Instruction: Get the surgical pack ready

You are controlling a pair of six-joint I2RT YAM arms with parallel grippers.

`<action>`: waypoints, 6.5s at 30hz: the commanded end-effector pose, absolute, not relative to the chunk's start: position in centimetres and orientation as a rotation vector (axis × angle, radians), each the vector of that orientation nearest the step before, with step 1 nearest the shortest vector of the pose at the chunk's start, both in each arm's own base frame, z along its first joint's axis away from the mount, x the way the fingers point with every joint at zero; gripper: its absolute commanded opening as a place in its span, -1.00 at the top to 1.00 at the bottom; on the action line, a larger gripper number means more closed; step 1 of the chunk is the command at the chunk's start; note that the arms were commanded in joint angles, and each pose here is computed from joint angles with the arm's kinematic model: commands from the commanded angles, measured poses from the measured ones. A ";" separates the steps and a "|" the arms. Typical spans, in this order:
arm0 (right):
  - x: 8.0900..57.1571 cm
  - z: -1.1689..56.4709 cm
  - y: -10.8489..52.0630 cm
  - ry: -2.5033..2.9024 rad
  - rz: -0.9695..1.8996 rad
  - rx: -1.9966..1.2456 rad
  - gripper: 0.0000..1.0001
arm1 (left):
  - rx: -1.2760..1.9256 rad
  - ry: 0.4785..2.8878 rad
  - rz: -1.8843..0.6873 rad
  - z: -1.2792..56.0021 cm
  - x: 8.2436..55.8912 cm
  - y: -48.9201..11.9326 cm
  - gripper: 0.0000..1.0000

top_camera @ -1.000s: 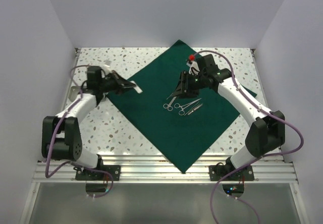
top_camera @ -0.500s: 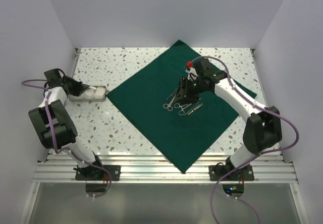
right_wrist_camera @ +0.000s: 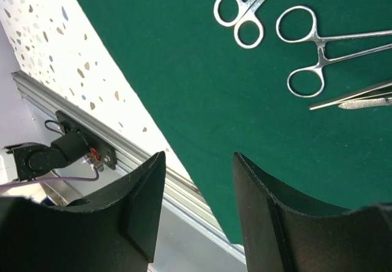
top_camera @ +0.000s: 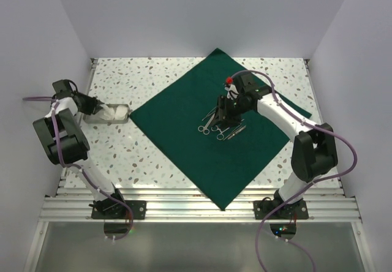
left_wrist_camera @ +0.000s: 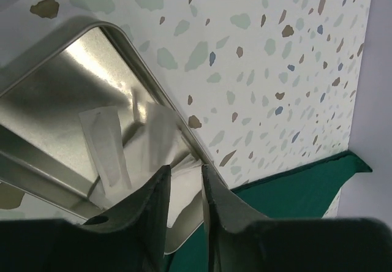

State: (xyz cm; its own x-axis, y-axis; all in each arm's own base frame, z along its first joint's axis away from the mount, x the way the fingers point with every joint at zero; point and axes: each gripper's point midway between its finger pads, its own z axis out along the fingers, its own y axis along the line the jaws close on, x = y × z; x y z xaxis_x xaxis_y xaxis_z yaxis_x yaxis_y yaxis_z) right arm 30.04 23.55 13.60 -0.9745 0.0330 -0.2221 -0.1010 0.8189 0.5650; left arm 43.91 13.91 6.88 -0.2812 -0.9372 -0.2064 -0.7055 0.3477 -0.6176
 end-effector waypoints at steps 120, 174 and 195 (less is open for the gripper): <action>32.0 2.2 16.4 2.960 0.276 0.553 0.27 | 0.121 2.610 -0.964 14.2 31.6 -25.4 -0.59; 31.0 18.7 27.2 2.583 1.048 -0.260 -0.06 | -0.142 2.190 -1.324 21.7 36.8 -16.3 1.00; 33.5 10.7 19.5 2.813 0.565 0.057 -0.16 | -1.476 1.993 -0.547 8.2 42.1 11.7 1.00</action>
